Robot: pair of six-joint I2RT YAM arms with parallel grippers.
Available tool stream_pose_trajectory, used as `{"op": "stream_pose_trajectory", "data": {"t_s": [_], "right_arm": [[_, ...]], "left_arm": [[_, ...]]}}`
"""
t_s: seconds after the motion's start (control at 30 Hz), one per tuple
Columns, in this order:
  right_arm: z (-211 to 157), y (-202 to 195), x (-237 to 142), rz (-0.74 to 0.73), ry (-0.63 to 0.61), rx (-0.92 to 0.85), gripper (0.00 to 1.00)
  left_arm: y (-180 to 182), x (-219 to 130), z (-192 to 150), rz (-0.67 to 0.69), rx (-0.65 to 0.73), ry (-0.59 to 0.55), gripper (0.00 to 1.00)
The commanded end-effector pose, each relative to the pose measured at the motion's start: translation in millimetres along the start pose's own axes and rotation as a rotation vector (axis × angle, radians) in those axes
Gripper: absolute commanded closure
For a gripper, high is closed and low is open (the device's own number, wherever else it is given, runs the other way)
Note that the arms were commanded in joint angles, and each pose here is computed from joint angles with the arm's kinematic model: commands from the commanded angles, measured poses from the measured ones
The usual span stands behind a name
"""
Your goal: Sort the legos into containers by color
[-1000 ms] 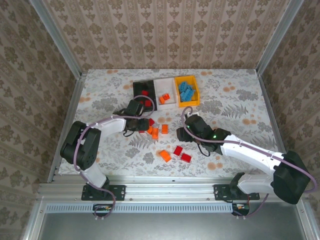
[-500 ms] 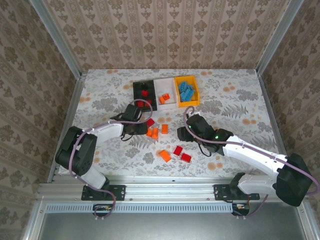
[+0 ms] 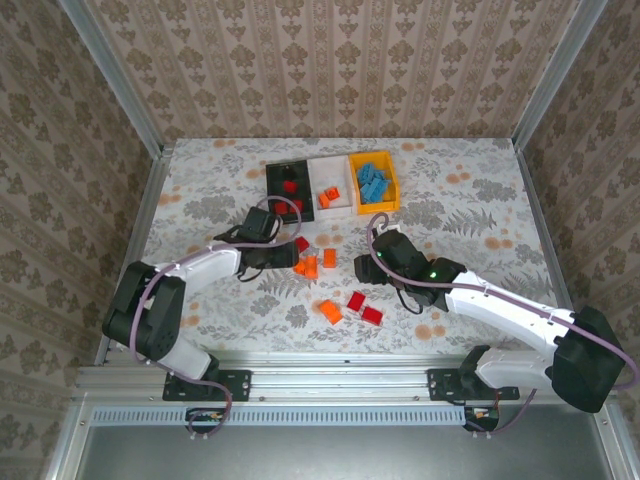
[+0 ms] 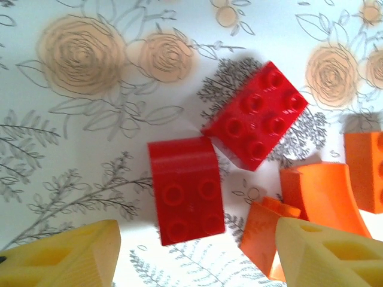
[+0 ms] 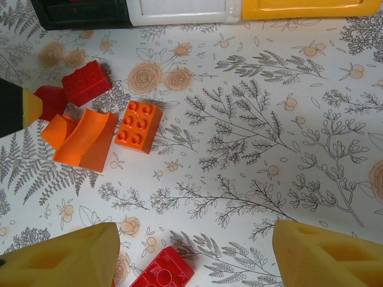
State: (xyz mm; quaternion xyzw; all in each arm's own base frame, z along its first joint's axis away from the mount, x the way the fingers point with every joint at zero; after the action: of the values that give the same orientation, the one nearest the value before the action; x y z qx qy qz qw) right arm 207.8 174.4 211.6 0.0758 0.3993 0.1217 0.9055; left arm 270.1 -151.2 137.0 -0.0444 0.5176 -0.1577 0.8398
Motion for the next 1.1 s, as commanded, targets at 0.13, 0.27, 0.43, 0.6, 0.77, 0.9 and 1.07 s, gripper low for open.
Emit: {"op": "stream_pose_trajectory", "data": {"t_s": [0.13,0.27,0.43,0.6,0.77,0.9,1.07], "right_arm": [[1,2,-2,-0.001,0.001,-0.002,0.30],[-1,1,-1,-0.010,0.006,-0.007,0.30],[-1,1,0,-0.011,0.007,-0.008,0.30],[0,1,-1,-0.007,0.001,-0.005,0.30],[-1,0,-2,-0.010,-0.002,-0.005,0.30],[-1,-1,-4,-0.015,-0.010,-0.007,0.30],[-1,-2,-4,-0.017,-0.015,-0.014,0.30]], "left_arm": [[0,12,14,-0.004,0.005,0.011,0.37],[1,21,11,-0.012,0.009,0.032,0.38],[4,29,5,0.014,0.008,0.060,0.42],[7,33,3,0.073,0.017,0.082,0.52],[1,30,6,0.088,0.048,0.081,0.58],[-6,20,9,0.104,0.080,0.069,0.61],[-13,3,15,0.096,0.091,0.033,0.62]]}}
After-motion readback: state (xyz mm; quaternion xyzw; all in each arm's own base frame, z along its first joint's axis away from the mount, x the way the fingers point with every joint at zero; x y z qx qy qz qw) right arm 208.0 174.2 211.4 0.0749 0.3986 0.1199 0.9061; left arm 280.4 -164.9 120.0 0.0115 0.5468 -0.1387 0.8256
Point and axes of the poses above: each hand's point on the last joint's axis, 136 mm out from that joint toward the fingers, its own x axis out along the fingers, its own y axis along the line the jaws close on, z = x × y, the point moved 10 cm from there along -x, back along the fingers, and after that the axes turned 4 degrees about x, right-handed, at the moved point
